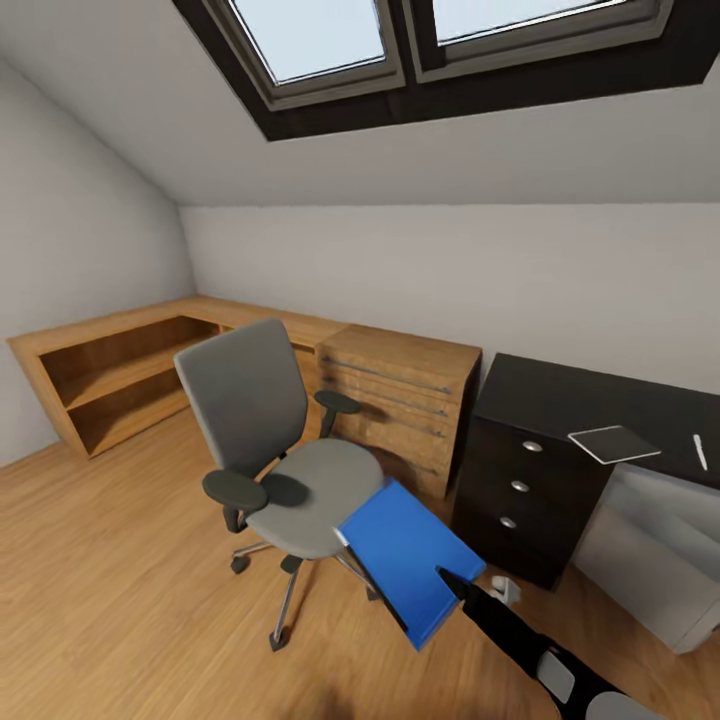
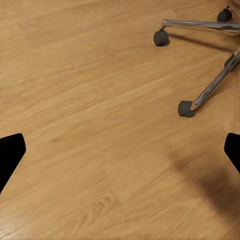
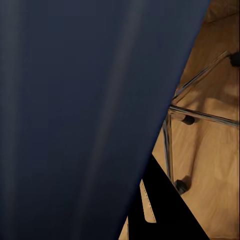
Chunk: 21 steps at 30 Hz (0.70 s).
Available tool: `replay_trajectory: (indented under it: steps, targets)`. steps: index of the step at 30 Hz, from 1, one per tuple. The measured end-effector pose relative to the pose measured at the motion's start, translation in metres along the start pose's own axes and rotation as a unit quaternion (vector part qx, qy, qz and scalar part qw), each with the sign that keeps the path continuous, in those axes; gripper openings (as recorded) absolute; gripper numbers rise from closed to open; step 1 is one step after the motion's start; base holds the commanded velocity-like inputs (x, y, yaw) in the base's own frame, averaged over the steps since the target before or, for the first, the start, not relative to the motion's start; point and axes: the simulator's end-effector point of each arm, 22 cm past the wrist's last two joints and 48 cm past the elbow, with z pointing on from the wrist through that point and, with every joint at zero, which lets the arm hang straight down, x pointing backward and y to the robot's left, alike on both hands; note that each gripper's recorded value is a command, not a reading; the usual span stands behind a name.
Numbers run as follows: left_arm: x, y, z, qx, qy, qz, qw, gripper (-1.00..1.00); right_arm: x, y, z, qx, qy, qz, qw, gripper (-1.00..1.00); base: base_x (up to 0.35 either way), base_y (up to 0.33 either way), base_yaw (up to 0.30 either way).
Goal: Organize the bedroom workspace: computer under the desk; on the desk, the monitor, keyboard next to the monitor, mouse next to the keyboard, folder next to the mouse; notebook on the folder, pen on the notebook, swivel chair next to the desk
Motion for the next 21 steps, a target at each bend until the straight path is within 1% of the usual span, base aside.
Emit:
replay_trajectory:
  steps: [4, 7, 10, 13, 17, 21]
  targets:
    - [-0.006, -0.002, -0.004, 0.0, 0.0, 0.0, 1.0, 1.0, -0.003, -0.006, -0.011, 0.012, 0.002, 0.0, 0.9999, -1.0, 0.0, 0.0, 0.0]
    - [-0.009, -0.004, -0.008, 0.004, 0.0, 0.005, 1.0, 1.0, -0.005, -0.006, -0.014, 0.017, 0.002, 0.0, 0.9998, -1.0, 0.0, 0.0, 0.0]
    - [-0.013, -0.01, -0.011, 0.012, 0.001, 0.021, 0.9997, 1.0, -0.008, -0.005, -0.017, 0.024, 0.002, 0.0, 0.9997, -1.0, 0.0, 0.0, 0.0]
    - [-0.017, -0.012, -0.014, 0.016, 0.002, 0.031, 0.9994, 1.0, -0.013, -0.005, -0.021, 0.028, 0.001, -0.002, 0.9996, -1.0, 0.0, 0.0, 0.0]
    - [-0.022, -0.014, -0.018, 0.018, 0.002, 0.036, 0.9992, 1.0, -0.018, -0.003, -0.025, 0.032, 0.002, -0.003, 0.9995, -1.0, 0.0, 0.0, -0.004]
    - [-0.027, -0.015, -0.023, 0.017, 0.002, 0.037, 0.9992, 1.0, -0.02, 0.002, -0.028, 0.033, 0.003, -0.002, 0.9995, -1.0, 0.0, 0.0, -0.14]
